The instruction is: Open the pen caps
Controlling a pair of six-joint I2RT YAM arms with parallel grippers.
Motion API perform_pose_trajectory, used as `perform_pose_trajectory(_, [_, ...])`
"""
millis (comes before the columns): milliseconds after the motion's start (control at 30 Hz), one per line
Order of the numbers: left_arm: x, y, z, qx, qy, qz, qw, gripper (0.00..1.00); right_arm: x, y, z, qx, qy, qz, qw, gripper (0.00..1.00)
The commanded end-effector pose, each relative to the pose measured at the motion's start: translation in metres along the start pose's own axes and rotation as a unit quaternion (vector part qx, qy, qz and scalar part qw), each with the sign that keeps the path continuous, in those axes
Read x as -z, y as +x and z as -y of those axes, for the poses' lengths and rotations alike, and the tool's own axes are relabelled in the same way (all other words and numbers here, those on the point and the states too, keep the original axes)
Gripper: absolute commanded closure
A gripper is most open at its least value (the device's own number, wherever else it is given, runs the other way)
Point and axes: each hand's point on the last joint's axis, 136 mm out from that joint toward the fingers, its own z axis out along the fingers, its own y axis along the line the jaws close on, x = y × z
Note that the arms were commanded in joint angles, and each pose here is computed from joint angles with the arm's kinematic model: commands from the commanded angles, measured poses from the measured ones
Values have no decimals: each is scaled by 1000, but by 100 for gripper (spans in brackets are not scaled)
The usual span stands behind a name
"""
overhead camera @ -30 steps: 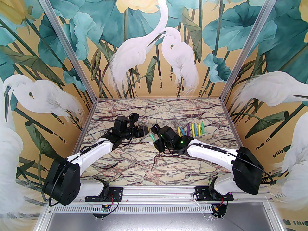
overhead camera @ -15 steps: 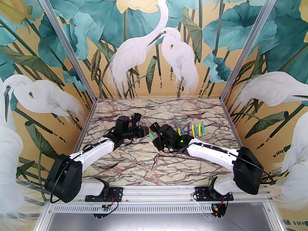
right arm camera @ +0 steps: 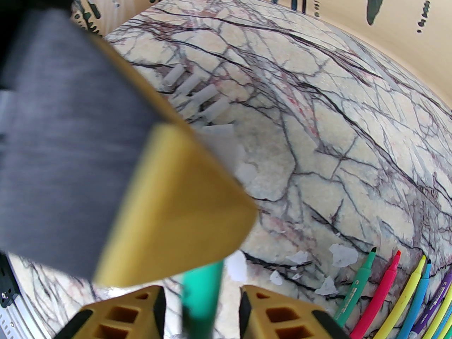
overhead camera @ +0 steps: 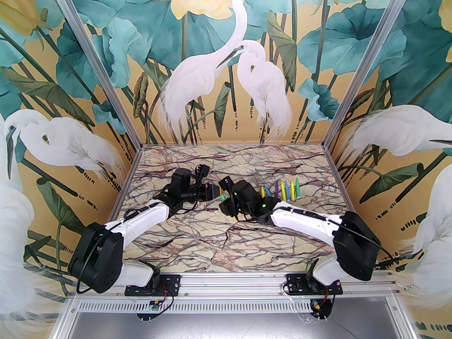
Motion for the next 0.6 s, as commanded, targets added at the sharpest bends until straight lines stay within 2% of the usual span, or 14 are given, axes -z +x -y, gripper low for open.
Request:
perform_pose_trajectory(0, [3,-4,17,-8,22,-4,1000,95,-2,-2,2,-11,-8,12,1000,62])
perform_pose_trajectory(67, [4,-4,18,-10,24,-4,1000,96,0,0,2,-13,-11,14,1000,66])
perform_pose_trajectory(233, [2,-10,19,-11,23,0,1000,100,3,10,0,-12,-21,3,1000,85])
perform_pose_trajectory(333, [1,-17,16,-12,9,11,1000,100,8,20,0,-12,-26,-7,1000,92])
perform_pose_trajectory(467, [3,-33,11,-13,-28,38,999,100,17,44,2,-21,-27,-27,999,100])
perform_pose_trajectory(567, [6,-46,2,-8,-62,57,996,100,25,64,5,-27,-22,-39,999,100])
